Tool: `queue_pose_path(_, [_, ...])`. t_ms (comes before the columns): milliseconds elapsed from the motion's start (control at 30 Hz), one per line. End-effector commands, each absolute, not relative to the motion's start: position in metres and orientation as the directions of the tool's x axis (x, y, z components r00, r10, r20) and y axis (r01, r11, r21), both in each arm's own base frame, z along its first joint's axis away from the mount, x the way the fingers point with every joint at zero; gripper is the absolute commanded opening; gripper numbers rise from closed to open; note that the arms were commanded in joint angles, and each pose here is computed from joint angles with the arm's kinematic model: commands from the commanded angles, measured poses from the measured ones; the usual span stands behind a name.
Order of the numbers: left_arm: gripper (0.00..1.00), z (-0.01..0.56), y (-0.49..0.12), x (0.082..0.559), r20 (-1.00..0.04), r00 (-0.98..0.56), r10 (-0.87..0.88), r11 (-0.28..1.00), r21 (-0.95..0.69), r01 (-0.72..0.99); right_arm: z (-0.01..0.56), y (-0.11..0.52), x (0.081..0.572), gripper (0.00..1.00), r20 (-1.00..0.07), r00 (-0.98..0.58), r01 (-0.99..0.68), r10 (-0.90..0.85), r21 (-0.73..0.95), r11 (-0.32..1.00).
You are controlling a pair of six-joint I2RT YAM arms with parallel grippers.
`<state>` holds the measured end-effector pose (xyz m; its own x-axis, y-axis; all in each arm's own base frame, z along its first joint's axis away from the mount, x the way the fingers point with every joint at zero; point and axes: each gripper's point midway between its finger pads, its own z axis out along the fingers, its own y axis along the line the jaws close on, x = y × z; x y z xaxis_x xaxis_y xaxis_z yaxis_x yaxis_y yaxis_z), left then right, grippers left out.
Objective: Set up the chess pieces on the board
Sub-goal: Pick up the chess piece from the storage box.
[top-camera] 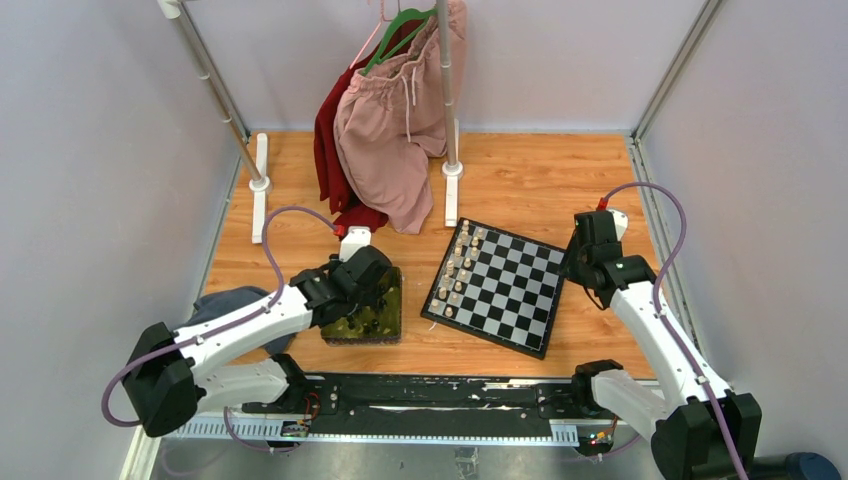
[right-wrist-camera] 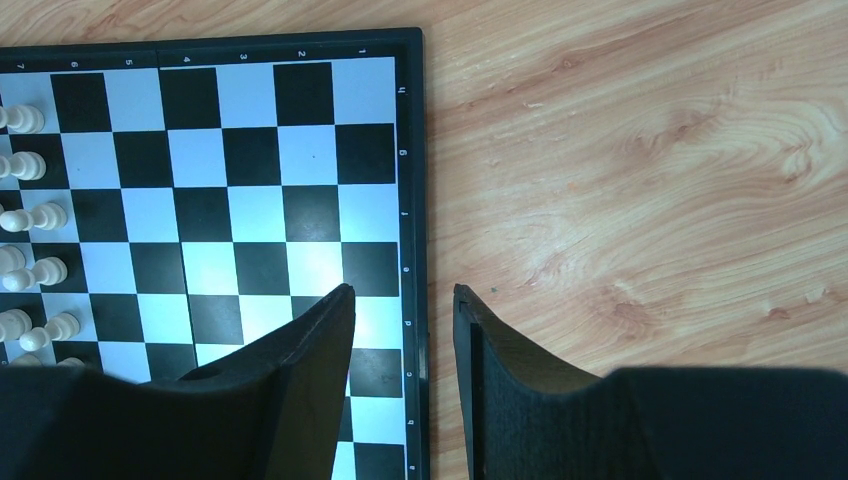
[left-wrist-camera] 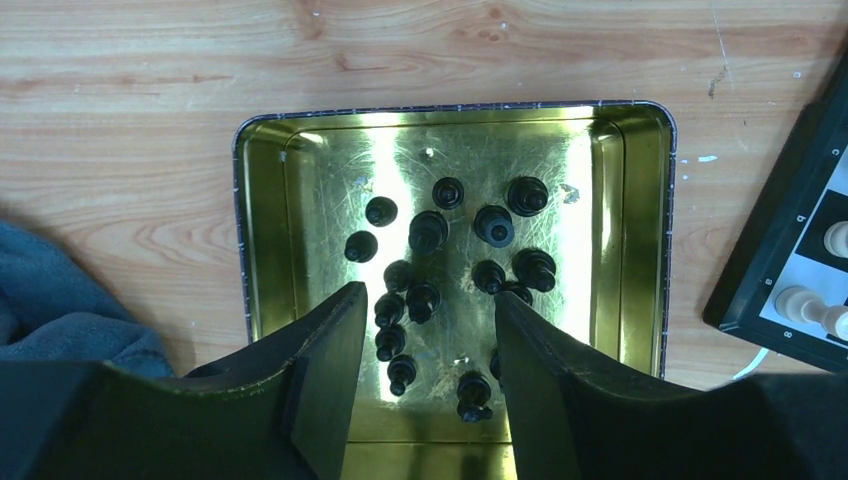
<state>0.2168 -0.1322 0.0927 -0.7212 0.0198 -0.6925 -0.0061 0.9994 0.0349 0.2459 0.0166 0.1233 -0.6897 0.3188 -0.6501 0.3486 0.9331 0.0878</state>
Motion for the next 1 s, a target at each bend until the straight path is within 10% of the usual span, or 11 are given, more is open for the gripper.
queue_pose_path(0, [0.55,0.081,-0.138,0.220,-0.689,-0.724,-0.001,1.000,0.015,-0.015,0.118,0.015,0.240,0.45,-0.642,-0.711,0.336,0.288,0.050,0.941])
queue_pose_path(967, [0.50,0.053,-0.129,0.242,-0.659,-0.752,-0.016,0.997,0.043,-0.059,0.113,0.017,0.253,0.45,-0.634,-0.728,0.316,0.262,0.030,0.948])
